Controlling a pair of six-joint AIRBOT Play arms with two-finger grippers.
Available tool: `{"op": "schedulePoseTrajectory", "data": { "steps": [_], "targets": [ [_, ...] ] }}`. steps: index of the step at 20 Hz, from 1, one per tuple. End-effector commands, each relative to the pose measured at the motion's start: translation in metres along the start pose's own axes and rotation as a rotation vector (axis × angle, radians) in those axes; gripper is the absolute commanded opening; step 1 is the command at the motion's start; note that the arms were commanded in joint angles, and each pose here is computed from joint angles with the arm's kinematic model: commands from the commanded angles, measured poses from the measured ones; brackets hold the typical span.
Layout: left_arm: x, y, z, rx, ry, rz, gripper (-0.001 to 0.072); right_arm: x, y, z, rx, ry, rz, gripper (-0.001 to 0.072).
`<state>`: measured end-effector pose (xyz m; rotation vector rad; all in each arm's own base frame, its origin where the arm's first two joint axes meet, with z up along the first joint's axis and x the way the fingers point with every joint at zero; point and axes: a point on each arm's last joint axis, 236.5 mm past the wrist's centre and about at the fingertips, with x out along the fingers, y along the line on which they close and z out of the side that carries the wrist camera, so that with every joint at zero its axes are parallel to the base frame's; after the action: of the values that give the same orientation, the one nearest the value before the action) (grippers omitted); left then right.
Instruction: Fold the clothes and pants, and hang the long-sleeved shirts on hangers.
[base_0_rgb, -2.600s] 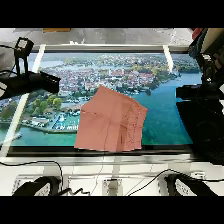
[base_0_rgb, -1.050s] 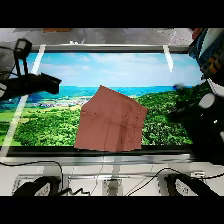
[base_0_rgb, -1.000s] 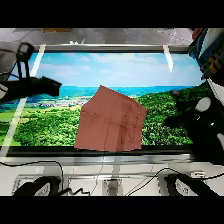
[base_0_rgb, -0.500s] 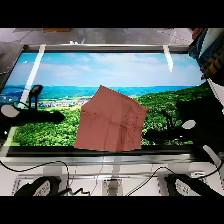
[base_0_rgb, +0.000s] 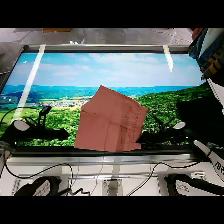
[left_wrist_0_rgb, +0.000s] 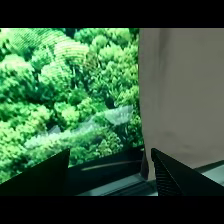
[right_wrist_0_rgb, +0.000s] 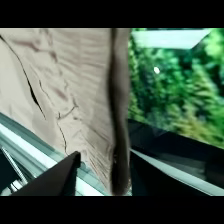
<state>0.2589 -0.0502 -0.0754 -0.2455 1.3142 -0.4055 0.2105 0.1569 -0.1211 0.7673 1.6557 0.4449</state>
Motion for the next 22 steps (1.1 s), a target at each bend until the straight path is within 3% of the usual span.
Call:
{"op": "schedulePoseTrajectory", "data": {
  "steps": [1, 3, 4, 15, 16, 18, 20, 21, 22],
  "targets": [
    [0.009, -0.002, -0.017, -0.028, 0.035, -0.021, 0.0572, 0.016, -0.001, -0.005, -0.056, 0.018, -0.044, 0.0273],
    [0.013, -0.008, -0.017, -0.056, 0.021, -0.048, 0.0572, 0.018, -0.001, 0.0, -0.066, 0.0, -0.055, 0.0081],
    [0.014, -0.01, -0.015, -0.072, 0.007, -0.057, 0.0572, 0.017, -0.001, 0.0, -0.066, -0.002, -0.053, 0.0018],
    [0.056, -0.023, -0.046, -0.238, 0.134, -0.179, 0.0569, 0.017, -0.001, 0.0, -0.064, -0.003, -0.052, 0.0019],
    [0.061, -0.026, -0.051, -0.234, 0.162, -0.184, 0.0523, 0.017, -0.001, 0.0, -0.064, -0.003, -0.052, 0.0019],
    [0.069, -0.032, -0.061, -0.218, 0.212, -0.192, 0.0277, 0.017, -0.001, 0.0, -0.064, -0.003, -0.052, 0.002],
    [0.073, -0.036, -0.065, -0.19, 0.233, -0.198, 0.0081, 0.017, 0.001, 0.001, -0.062, -0.006, -0.045, 0.002],
    [0.072, -0.037, -0.063, -0.176, 0.226, -0.203, 0.0007, 0.017, 0.005, 0.001, -0.064, -0.007, -0.031, 0.0019],
    [0.068, -0.039, -0.06, -0.167, 0.222, -0.209, 0.0007, 0.015, 0.011, 0.001, -0.08, 0.001, -0.015, 0.0019]
  ]
}}
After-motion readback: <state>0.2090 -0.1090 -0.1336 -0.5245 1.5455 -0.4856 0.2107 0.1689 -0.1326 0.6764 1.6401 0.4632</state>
